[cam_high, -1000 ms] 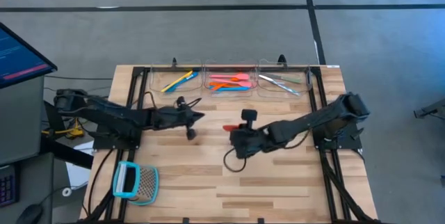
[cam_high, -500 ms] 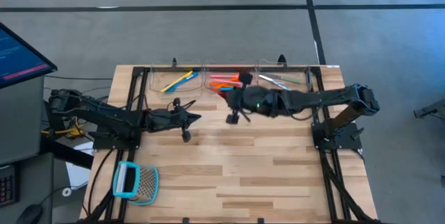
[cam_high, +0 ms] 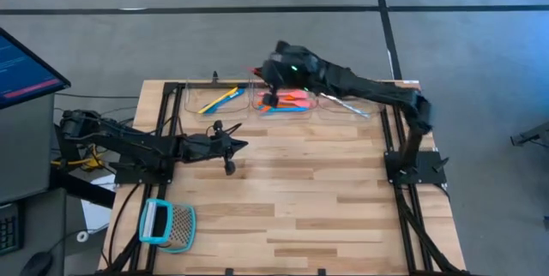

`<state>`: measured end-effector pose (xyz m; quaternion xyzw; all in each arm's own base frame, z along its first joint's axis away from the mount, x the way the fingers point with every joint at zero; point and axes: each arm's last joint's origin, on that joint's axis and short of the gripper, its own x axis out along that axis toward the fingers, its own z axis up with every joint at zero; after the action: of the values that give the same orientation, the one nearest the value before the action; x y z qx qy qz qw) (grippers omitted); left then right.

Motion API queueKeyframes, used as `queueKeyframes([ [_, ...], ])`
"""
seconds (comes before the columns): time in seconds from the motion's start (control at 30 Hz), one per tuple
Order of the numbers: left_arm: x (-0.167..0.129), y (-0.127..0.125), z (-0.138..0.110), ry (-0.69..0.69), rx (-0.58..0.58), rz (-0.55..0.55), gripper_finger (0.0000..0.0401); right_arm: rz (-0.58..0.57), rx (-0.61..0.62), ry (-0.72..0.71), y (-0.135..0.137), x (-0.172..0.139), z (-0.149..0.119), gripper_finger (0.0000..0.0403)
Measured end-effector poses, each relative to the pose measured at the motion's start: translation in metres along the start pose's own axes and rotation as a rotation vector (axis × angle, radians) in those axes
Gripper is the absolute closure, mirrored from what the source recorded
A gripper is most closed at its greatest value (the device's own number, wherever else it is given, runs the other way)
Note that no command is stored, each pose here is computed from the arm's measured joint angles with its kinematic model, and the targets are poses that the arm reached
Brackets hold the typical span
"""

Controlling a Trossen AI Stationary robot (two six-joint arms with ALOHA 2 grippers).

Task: Pick & Place Kitchen Items
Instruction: Put the red spatula into the middle transparent bin

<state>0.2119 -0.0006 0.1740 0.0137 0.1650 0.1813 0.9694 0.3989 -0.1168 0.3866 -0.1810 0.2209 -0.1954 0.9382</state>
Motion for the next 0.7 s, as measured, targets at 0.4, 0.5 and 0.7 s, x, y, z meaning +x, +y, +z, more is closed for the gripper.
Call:
queueKeyframes([
  [0.4, 0.0, 0.0, -0.002, 0.023, 0.009, -0.002, 0.0399, 0.124, 0.087, 0.155, -0.055, 0.103, -0.049, 0.0382],
  [0.5, 0.0, 0.0, -0.002, 0.023, 0.009, -0.002, 0.0399, 0.139, 0.16, 0.173, -0.068, 0.118, -0.068, 0.0382],
  [0.7, 0.0, 0.0, -0.003, 0.029, 0.013, -0.001, 0.0399, 0.159, 0.259, 0.317, -0.076, 0.14, -0.111, 0.0382],
])
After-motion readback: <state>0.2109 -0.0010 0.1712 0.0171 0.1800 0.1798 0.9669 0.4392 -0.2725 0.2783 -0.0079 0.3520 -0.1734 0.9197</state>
